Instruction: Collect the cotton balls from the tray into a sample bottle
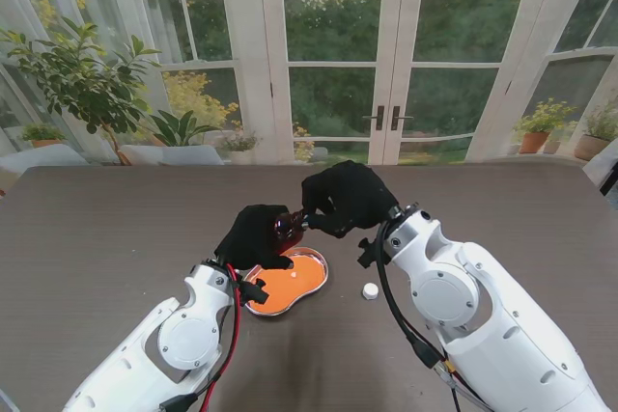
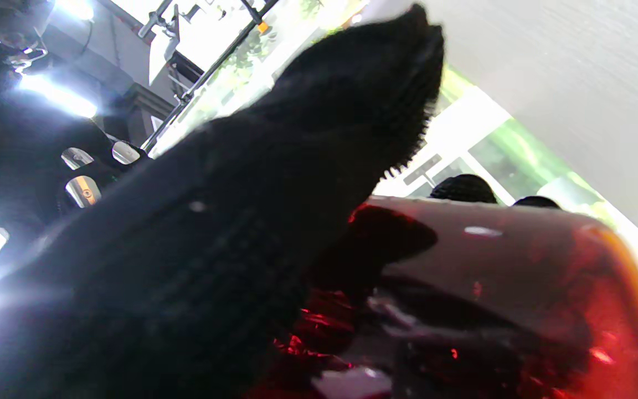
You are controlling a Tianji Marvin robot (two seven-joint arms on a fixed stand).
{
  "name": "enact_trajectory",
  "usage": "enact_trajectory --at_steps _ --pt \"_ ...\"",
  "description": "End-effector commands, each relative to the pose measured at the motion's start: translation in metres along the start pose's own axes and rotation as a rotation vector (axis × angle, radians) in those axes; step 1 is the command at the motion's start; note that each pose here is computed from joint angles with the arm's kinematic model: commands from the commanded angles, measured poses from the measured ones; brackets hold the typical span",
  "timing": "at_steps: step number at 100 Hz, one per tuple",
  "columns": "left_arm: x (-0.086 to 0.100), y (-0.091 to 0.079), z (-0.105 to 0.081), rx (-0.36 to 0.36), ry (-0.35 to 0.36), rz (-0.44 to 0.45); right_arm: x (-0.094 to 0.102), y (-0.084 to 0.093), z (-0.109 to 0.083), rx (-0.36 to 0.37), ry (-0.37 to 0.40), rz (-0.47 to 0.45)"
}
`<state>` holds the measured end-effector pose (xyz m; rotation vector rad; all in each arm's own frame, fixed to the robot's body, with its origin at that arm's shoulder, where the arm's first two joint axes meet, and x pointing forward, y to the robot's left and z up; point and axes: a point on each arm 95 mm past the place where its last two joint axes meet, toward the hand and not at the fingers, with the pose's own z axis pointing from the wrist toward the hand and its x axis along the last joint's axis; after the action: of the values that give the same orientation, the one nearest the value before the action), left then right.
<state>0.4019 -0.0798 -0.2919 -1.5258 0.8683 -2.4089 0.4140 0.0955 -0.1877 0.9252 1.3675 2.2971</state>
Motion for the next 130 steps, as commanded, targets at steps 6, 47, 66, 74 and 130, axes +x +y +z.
enact_trajectory --at_steps 6,47,66,74,130 --pt "0.0019 0.0028 0.0013 -0.011 0.006 -0.011 0.0012 -0.0042 0.0019 0.020 0.005 0.001" --pt "0.0019 0.0036 0.0001 -0.009 0.003 -0.012 -0.0010 -0.0062 0.0001 0.061 0.012 0.019" --pt "0.0024 0.0043 0.0018 -0.002 0.008 -0.017 -0.0015 -0.0033 -0.0005 0.065 0.014 0.016" --pt "0.0025 0.0048 0.0021 0.002 0.009 -0.020 -0.0019 -0.0017 -0.0004 0.065 0.015 0.006" --pt "0.0033 0.0060 0.0036 0.021 0.012 -0.028 0.0037 -0.0015 0.0031 0.032 0.036 -0.050"
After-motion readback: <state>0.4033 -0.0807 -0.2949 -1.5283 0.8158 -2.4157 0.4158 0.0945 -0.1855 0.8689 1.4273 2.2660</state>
